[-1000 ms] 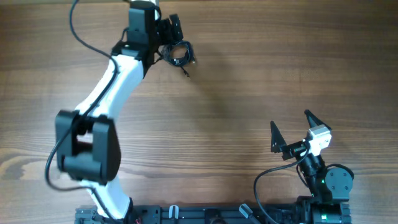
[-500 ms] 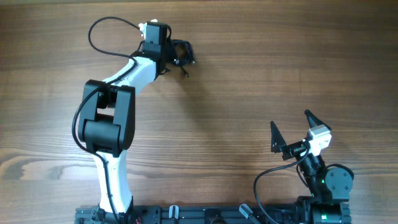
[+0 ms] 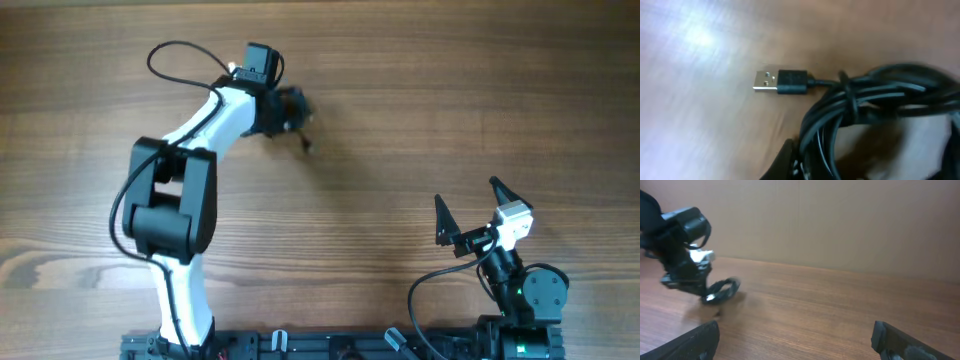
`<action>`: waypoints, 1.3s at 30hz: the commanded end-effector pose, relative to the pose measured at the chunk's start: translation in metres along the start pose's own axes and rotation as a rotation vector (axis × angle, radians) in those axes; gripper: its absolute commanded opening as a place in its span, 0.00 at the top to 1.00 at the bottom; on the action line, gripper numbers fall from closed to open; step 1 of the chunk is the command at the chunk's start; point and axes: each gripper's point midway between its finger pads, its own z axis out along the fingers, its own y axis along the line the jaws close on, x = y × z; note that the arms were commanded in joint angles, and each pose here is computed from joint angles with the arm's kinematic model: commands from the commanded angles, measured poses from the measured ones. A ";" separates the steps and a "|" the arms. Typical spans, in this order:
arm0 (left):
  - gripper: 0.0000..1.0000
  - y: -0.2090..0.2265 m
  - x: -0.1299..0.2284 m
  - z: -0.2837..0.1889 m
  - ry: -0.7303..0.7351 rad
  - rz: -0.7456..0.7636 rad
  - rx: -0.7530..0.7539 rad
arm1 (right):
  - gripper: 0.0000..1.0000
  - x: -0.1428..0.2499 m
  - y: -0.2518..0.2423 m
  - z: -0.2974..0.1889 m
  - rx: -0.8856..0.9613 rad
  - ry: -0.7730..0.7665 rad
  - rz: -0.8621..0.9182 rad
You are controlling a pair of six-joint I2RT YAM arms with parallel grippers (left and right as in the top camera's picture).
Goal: Untangle cables
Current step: 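Reach the left gripper forward to the coiled black cable, then grasp the cable coil with the left gripper and lift it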
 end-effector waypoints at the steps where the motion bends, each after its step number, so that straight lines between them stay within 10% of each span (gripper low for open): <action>1: 0.96 0.006 0.006 -0.051 0.010 0.007 -0.002 | 0.00 -0.003 -0.002 -0.001 0.010 -0.012 -0.017; 5: 0.96 0.011 0.025 -0.081 0.076 -0.056 -0.003 | 0.00 -0.003 -0.002 -0.001 0.010 -0.012 -0.017; 7: 0.71 0.011 0.031 -0.081 0.095 -0.060 -0.005 | 0.00 -0.003 -0.002 -0.001 0.011 -0.012 -0.017; 9: 0.25 0.011 0.031 -0.080 0.096 -0.059 -0.006 | 0.00 -0.003 -0.002 -0.001 0.010 -0.012 -0.017; 11: 0.18 0.011 0.031 -0.080 0.096 -0.059 -0.006 | 0.00 -0.003 -0.002 -0.001 0.011 -0.012 -0.017; 21: 0.30 -0.003 0.009 -0.077 -0.011 0.569 0.056 | 0.00 -0.003 -0.002 -0.001 0.011 -0.012 -0.017; 29: 0.39 0.033 0.078 -0.052 0.189 -0.290 -0.096 | 0.00 -0.003 -0.002 -0.001 0.011 -0.012 -0.017; 35: 0.61 0.035 0.094 -0.017 0.146 -0.406 -0.046 | 0.00 -0.003 -0.002 -0.001 0.011 -0.012 -0.017; 39: 0.96 0.036 0.091 -0.012 0.116 -0.403 -0.038 | 0.00 -0.003 -0.002 -0.001 0.011 -0.012 -0.017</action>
